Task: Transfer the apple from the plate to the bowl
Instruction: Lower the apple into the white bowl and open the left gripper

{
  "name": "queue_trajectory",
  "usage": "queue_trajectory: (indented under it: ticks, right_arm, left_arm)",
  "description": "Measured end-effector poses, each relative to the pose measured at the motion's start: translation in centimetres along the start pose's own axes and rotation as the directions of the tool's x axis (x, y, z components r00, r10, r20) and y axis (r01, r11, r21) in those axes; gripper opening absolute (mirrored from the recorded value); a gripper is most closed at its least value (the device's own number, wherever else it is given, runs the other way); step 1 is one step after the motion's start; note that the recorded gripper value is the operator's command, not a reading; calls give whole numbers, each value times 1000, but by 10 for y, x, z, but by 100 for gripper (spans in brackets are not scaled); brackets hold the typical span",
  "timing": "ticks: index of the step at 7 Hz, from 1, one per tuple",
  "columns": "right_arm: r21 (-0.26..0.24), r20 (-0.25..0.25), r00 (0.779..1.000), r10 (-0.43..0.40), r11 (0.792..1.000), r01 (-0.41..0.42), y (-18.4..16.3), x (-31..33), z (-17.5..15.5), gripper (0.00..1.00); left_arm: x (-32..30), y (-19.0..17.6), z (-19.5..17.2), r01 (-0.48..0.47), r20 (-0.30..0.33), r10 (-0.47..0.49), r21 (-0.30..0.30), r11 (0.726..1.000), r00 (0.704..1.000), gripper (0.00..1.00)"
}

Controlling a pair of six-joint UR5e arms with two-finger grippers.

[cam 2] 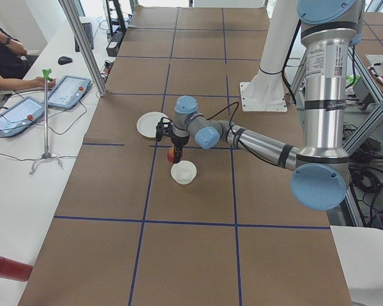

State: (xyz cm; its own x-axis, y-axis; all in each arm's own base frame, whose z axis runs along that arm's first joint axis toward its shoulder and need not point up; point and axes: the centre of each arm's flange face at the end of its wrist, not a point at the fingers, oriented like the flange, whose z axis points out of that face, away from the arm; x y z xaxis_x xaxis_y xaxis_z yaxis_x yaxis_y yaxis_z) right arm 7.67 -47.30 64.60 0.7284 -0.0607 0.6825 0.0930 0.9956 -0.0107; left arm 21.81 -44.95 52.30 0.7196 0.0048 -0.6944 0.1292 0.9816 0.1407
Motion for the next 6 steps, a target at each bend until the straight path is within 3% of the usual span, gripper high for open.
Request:
queue_trajectory:
  ticks: [2, 6]
  right_arm:
    - [0, 0, 1000, 0, 1000, 0, 0, 0, 0, 100]
    - [0, 0, 1000, 0, 1000, 0, 0, 0, 0, 100]
  left_arm:
    - [-13, 7, 22, -7, -11, 7, -15, 1000, 1000, 0]
    - [-14, 35, 33, -28, -23, 27, -79, 996, 999, 0]
